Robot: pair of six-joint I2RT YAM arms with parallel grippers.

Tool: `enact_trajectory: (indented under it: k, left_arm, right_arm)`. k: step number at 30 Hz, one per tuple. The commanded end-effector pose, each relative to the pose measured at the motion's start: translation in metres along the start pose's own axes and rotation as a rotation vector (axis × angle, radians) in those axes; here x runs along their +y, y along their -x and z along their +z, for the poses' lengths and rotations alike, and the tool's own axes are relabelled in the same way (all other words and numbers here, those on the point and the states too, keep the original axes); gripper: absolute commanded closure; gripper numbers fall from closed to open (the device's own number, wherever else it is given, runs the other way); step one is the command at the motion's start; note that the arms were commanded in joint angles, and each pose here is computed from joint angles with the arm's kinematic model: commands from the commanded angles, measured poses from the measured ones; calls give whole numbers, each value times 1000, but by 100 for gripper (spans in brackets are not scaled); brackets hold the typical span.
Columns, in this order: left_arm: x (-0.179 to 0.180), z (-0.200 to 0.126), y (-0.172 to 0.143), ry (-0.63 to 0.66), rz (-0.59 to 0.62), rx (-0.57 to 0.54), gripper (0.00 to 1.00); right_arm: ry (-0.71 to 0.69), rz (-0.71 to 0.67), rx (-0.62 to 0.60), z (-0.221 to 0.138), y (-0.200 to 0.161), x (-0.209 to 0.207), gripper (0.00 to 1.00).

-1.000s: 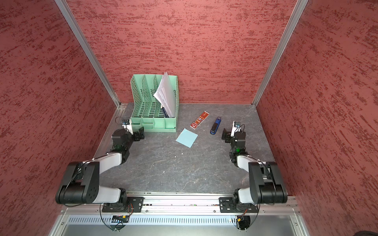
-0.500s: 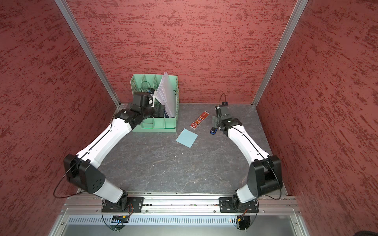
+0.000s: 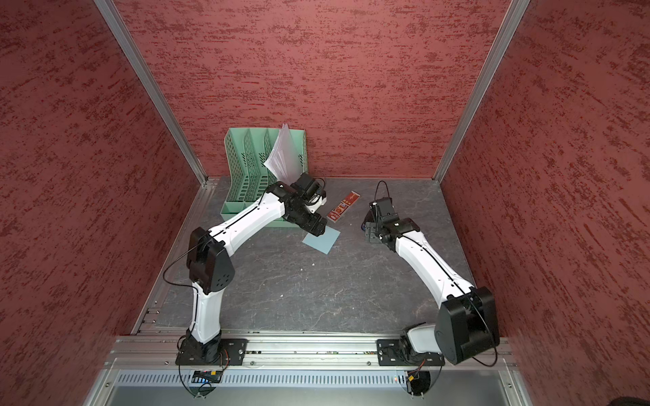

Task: Fold the square paper along the opposite sides
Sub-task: Pick up the paper from the center of the board.

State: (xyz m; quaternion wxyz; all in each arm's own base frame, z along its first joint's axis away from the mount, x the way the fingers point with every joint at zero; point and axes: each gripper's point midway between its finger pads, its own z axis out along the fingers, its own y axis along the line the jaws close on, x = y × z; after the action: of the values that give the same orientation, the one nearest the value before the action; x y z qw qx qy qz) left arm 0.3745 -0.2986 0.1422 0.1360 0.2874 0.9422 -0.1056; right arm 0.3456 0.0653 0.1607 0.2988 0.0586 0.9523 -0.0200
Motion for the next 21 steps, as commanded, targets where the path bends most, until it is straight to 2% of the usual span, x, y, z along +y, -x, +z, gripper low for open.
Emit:
enact_trajectory:
  k: [1,5,10,16,21]
  left_arm:
    - [0,20,5,-54,26,27,6]
    - [20,46,18,-80,34,31,6]
    - [35,55,39,-136,41,-5,7]
    - [38,68,43,-86,149,5,9]
    - [32,74,37,17,227,31,12]
  right_arm:
    - [133,59,-32,-4,9,16,14]
    - [152,85,-19,-2,9,17,17]
    - [162,97,-20,-2,7,15,20]
    - [176,104,-13,1,6,18,23]
    - [185,109,-19,1,10,20,23]
